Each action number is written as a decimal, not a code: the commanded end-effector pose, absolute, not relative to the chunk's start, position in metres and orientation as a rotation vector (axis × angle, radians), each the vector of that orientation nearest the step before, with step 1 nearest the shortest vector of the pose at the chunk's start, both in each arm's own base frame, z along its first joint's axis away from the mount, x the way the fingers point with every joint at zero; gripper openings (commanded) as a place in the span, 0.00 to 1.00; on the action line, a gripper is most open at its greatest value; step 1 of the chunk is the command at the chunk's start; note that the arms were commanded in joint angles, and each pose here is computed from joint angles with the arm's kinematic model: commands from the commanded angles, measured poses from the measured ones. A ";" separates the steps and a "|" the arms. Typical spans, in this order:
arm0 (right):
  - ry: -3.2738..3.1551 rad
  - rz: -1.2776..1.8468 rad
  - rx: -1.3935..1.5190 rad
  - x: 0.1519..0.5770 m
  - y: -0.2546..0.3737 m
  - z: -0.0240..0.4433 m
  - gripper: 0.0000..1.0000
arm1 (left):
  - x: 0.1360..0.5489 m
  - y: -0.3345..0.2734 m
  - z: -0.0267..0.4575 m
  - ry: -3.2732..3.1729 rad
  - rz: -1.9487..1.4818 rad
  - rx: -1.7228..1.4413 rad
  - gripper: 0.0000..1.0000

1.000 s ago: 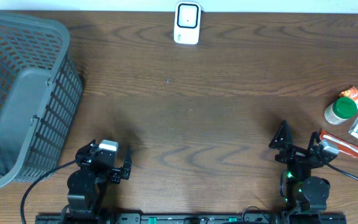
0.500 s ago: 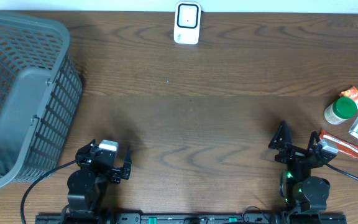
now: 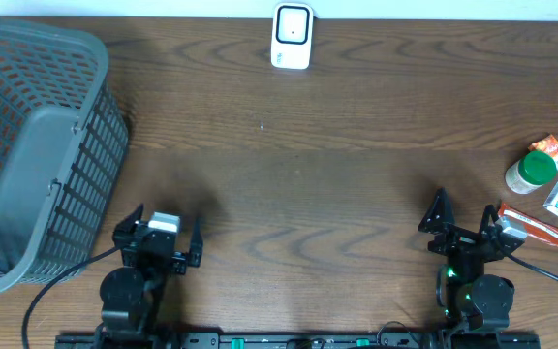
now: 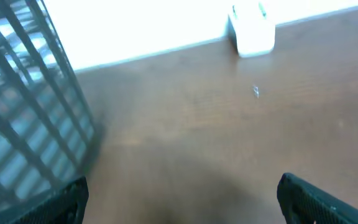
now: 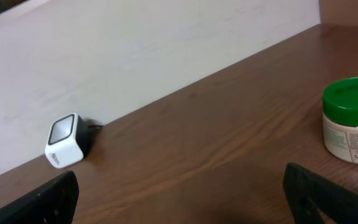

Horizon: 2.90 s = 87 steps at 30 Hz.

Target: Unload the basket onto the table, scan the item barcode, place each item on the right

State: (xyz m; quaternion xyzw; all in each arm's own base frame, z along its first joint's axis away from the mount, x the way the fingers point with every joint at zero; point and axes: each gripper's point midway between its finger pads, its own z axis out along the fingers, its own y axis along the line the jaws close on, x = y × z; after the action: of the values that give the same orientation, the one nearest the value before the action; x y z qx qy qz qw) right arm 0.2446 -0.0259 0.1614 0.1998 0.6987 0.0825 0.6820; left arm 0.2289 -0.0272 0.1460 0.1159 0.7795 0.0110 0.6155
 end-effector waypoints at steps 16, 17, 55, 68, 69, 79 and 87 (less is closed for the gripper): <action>1.573 0.179 0.433 0.245 -0.025 0.161 0.99 | 0.243 -0.017 0.137 1.723 -0.054 0.049 0.98; 1.573 0.179 0.433 0.245 -0.025 0.161 0.99 | 0.243 -0.017 0.137 1.724 -0.067 0.033 0.98; 1.573 0.179 0.433 0.245 -0.025 0.161 0.99 | 0.243 -0.016 0.137 1.725 -0.082 0.009 0.98; 1.573 0.179 0.433 0.245 -0.025 0.161 0.99 | 0.243 -0.016 0.137 1.725 -0.082 0.009 0.98; 1.573 0.179 0.433 0.245 -0.025 0.161 0.99 | 0.243 -0.016 0.137 1.725 -0.082 0.009 0.98; 1.573 0.179 0.433 0.245 -0.025 0.161 0.99 | 0.243 -0.016 0.137 1.725 -0.082 0.009 0.98; 1.573 0.179 0.433 0.245 -0.025 0.161 0.99 | 0.243 -0.016 0.137 1.725 -0.082 0.009 0.98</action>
State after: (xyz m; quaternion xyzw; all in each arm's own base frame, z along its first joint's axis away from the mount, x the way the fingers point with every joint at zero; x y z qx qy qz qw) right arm 0.2446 -0.0258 0.1613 0.1996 0.6989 0.0827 0.6818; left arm 0.2430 -0.0207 0.1533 0.0147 0.7465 -0.0429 0.6638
